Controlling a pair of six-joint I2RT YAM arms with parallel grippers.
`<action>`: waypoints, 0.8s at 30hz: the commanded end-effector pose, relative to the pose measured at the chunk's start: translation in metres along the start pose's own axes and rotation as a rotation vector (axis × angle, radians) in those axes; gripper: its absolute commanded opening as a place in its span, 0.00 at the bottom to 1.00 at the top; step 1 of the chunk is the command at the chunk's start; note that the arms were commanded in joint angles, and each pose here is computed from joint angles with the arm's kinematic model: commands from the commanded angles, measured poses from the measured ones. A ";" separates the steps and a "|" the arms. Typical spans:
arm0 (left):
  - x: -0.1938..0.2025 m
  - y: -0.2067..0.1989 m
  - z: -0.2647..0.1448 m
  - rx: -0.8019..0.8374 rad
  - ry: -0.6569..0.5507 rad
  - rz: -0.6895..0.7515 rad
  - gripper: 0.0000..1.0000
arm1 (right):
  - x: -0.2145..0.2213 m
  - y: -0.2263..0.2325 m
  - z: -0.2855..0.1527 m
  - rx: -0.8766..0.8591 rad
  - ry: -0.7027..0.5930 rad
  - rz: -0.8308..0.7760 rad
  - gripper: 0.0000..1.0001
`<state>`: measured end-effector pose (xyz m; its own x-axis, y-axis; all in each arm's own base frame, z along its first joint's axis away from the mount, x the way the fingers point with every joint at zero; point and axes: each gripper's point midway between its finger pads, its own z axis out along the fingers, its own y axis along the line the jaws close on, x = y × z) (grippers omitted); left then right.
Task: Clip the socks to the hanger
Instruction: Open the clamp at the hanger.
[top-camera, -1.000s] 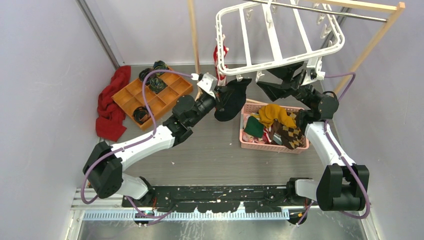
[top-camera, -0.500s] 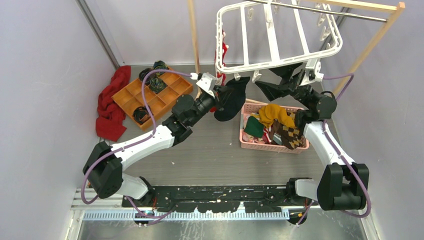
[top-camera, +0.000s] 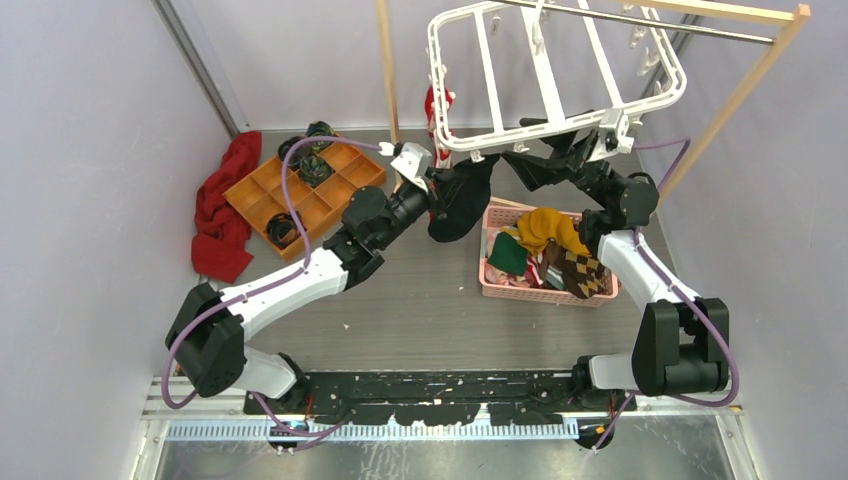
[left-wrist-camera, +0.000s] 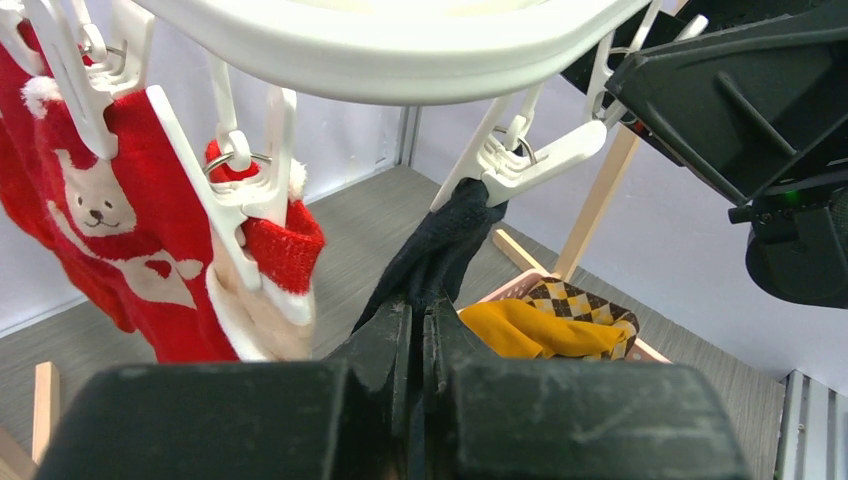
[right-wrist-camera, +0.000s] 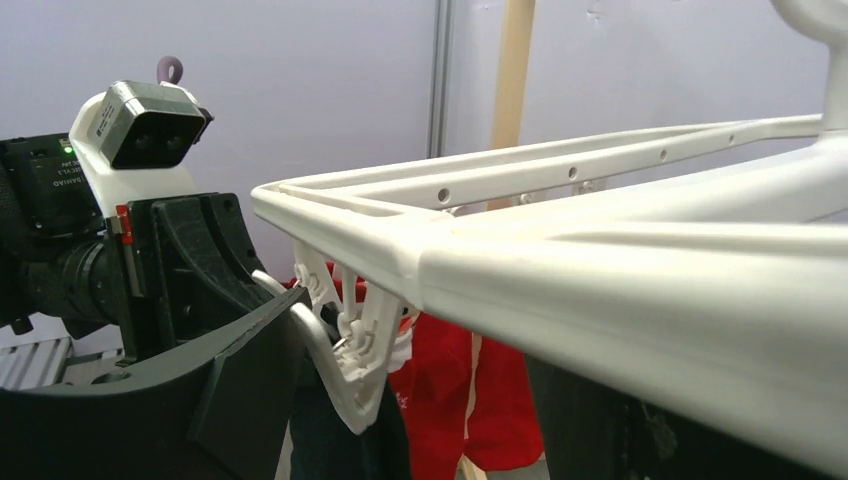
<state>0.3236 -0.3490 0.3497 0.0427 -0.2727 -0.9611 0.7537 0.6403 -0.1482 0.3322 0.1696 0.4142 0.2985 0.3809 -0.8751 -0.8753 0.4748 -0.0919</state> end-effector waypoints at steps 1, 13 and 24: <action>-0.037 -0.005 0.004 0.025 -0.089 0.002 0.00 | -0.037 0.011 0.012 -0.053 -0.099 -0.094 0.81; -0.035 -0.004 0.007 0.031 -0.085 -0.003 0.00 | -0.038 0.021 0.013 -0.084 -0.094 -0.077 0.76; -0.035 -0.004 0.007 0.031 -0.086 -0.009 0.00 | -0.042 0.030 0.012 -0.106 -0.091 -0.045 0.65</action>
<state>0.3251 -0.3480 0.3509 0.0397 -0.2731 -0.9612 0.7601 0.6326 -0.1483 0.3212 0.1758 0.4256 0.2834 0.4200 -0.8621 -0.8994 0.4285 -0.0868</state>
